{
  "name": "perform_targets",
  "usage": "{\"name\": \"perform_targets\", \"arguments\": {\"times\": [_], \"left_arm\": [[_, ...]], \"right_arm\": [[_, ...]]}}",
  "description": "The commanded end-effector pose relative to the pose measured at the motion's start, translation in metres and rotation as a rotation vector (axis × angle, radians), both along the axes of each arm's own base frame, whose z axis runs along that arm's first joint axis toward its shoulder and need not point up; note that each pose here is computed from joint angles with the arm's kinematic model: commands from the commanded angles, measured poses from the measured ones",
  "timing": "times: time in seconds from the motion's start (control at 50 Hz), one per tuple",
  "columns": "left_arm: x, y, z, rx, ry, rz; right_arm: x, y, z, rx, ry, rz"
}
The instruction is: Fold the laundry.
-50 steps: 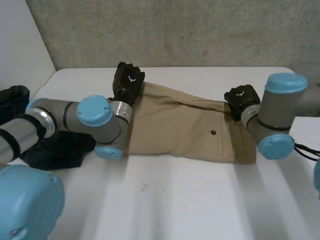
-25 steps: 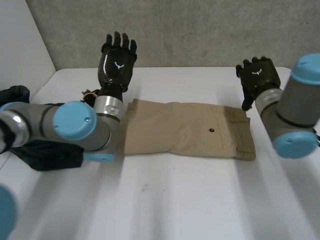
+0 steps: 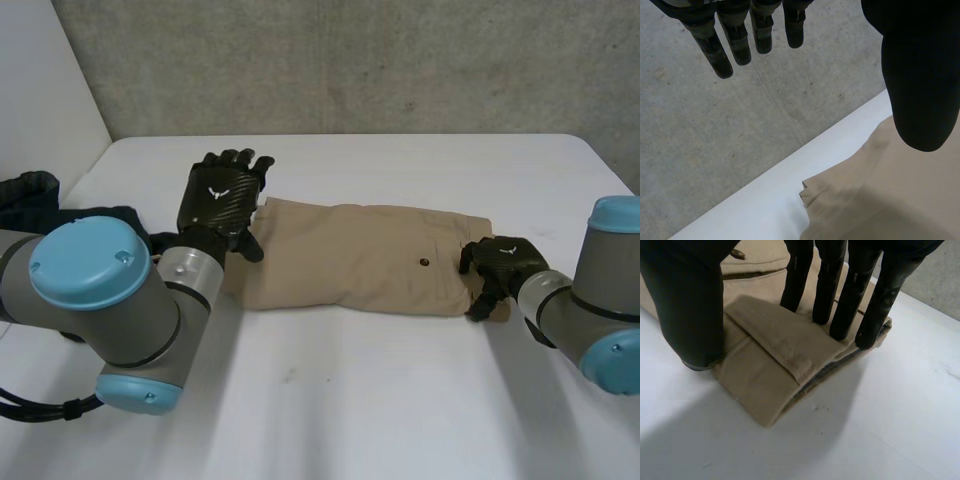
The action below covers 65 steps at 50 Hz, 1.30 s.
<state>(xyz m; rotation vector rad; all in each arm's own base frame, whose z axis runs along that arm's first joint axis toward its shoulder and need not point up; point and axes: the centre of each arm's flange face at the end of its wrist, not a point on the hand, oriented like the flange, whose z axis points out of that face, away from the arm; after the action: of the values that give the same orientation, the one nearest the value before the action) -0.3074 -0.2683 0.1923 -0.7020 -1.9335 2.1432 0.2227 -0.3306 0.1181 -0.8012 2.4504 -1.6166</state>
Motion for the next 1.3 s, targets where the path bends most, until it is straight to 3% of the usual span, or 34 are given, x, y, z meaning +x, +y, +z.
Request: {"name": "perform_targets", "arguments": {"times": [0.02, 0.24, 0.4, 0.48, 0.62, 0.64, 0.72, 0.8, 0.92, 0.98, 1.0, 1.12, 1.3], "left_arm": [[0.000, -0.001, -0.002, -0.003, -0.006, 0.004], [0.002, 0.001, 0.007, -0.012, 0.005, 0.010], [0.003, 0.004, 0.014, -0.024, 0.012, 0.008], [0.002, 0.004, 0.015, -0.032, 0.016, 0.005], [-0.006, 0.004, 0.024, -0.059, 0.033, -0.009], [-0.008, 0.003, 0.026, -0.064, 0.038, -0.012], [-0.018, 0.005, 0.035, -0.091, 0.057, -0.035], [-0.036, 0.004, 0.041, -0.114, 0.074, -0.071], [-0.058, 0.000, 0.040, -0.084, 0.058, -0.113], [-0.073, -0.002, 0.032, -0.044, 0.036, -0.139], [-0.077, -0.001, 0.031, -0.036, 0.030, -0.149], [-0.111, 0.006, 0.015, 0.000, 0.007, -0.261], [-0.131, 0.013, -0.038, 0.122, -0.069, -0.323]], "right_arm": [[-0.009, -0.013, -0.007, -0.014, 0.013, -0.039], [-0.072, -0.028, 0.066, -0.205, 0.120, -0.174], [-0.113, -0.042, 0.078, -0.278, 0.426, -0.171], [-0.091, -0.041, 0.087, -0.355, 0.509, -0.075], [0.017, -0.003, 0.104, -0.546, 0.411, 0.271], [0.041, 0.014, 0.102, -0.574, 0.375, 0.380], [0.090, 0.062, 0.072, -0.548, 0.309, 0.649], [0.104, 0.083, 0.043, -0.453, 0.289, 0.745], [0.099, 0.084, 0.052, -0.359, 0.221, 0.679], [0.082, 0.063, 0.080, -0.309, 0.069, 0.519], [0.062, 0.045, 0.098, -0.276, -0.042, 0.393], [0.021, 0.018, 0.119, -0.145, -0.295, 0.165], [0.019, -0.001, 0.077, -0.013, -0.146, 0.132]]}}
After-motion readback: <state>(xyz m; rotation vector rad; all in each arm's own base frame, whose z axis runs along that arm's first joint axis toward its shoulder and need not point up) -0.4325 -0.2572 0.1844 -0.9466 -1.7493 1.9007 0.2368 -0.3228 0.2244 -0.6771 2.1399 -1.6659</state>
